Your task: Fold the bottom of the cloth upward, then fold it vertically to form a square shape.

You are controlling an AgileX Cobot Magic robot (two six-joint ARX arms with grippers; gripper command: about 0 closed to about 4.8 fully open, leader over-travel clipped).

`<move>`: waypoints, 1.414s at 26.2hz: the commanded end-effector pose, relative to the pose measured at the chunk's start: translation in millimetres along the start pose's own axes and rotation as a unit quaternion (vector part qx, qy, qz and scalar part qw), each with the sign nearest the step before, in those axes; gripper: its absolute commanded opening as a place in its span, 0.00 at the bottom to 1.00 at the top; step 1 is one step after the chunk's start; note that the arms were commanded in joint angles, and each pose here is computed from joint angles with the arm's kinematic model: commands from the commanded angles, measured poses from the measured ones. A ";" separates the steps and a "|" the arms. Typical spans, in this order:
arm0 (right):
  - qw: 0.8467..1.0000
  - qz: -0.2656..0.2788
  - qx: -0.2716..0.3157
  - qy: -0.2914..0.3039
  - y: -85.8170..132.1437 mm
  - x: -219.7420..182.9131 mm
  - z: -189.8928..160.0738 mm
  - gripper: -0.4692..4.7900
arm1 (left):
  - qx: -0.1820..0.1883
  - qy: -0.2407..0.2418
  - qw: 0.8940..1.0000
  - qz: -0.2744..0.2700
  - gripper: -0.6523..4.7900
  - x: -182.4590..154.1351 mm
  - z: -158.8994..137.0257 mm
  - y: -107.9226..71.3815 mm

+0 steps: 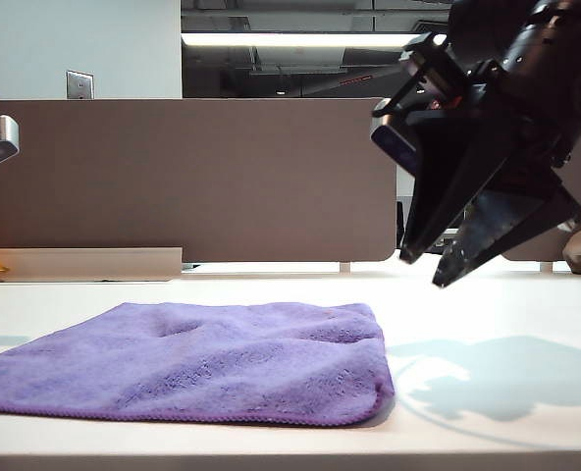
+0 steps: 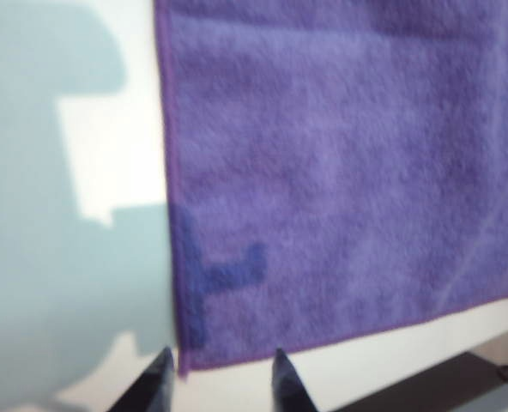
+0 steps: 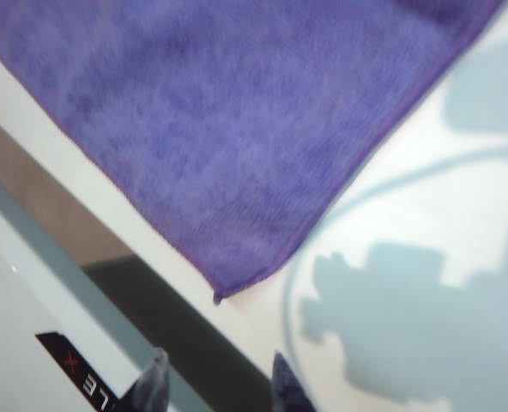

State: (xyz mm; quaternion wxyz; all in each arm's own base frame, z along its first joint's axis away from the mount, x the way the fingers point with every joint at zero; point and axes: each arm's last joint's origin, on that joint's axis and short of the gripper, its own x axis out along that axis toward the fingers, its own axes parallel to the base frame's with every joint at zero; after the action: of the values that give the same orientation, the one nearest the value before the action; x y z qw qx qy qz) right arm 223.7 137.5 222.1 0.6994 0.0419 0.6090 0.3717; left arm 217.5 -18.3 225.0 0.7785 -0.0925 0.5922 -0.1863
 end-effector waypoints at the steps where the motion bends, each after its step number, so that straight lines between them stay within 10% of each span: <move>1: 1.000 0.005 -0.009 0.023 7.2 4.8 -3.4 0.39 | 0.004 0.028 1.000 -0.004 0.38 -0.9 -6.1 -1.1; 37: 0.999 0.018 0.026 0.003 11.0 37.7 -12.8 0.40 | -0.018 0.064 0.997 0.032 0.38 40.7 -24.6 19.7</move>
State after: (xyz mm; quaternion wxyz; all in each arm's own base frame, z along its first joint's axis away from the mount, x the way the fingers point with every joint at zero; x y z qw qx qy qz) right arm 205.4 160.9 193.6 0.6878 0.0667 0.6219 0.3685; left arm 206.5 -15.1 176.9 0.7450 -0.0767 0.6426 -0.1621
